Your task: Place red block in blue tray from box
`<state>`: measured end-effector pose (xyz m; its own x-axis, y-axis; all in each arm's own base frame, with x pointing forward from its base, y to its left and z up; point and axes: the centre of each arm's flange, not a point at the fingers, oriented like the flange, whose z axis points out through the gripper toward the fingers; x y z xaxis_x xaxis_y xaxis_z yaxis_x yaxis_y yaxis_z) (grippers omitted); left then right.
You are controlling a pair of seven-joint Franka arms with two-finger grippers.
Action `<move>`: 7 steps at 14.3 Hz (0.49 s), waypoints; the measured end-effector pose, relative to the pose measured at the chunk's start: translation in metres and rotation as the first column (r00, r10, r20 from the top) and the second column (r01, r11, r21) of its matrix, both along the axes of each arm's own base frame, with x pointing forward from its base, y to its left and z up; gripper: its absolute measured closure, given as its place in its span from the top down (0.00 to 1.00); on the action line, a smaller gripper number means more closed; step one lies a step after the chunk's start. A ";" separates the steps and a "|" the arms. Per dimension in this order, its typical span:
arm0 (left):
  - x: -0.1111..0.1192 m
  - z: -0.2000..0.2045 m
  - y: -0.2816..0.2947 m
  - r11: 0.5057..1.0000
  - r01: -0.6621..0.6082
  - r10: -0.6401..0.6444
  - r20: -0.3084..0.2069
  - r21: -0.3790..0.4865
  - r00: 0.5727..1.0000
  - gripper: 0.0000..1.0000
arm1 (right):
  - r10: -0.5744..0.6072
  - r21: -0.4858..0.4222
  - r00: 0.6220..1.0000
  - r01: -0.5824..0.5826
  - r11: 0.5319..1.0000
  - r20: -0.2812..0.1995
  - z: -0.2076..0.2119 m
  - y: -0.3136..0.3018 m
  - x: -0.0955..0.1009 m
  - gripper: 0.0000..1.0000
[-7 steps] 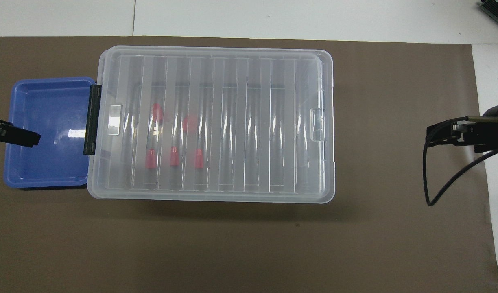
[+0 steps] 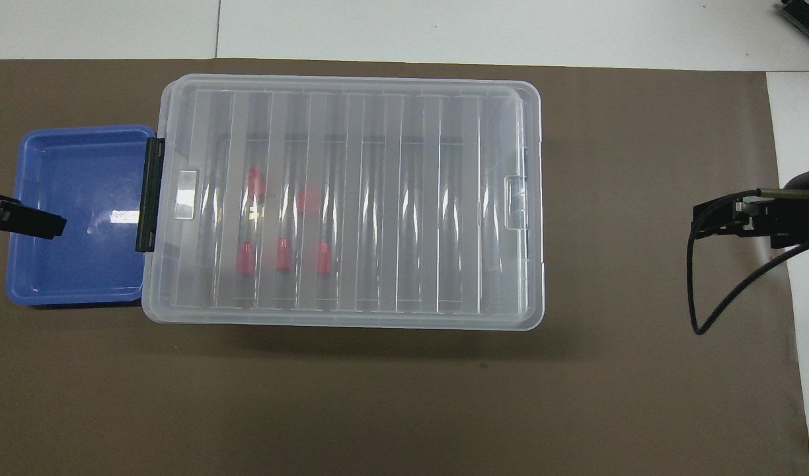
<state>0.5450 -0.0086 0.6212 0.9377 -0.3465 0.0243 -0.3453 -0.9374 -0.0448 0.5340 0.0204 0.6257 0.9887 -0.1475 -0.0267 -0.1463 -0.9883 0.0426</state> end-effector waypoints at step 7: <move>0.000 0.000 0.000 1.000 0.000 0.000 0.000 0.000 1.000 1.00 | 0.027 0.002 0.998 -0.027 1.000 0.059 -0.016 0.020 0.010 0.97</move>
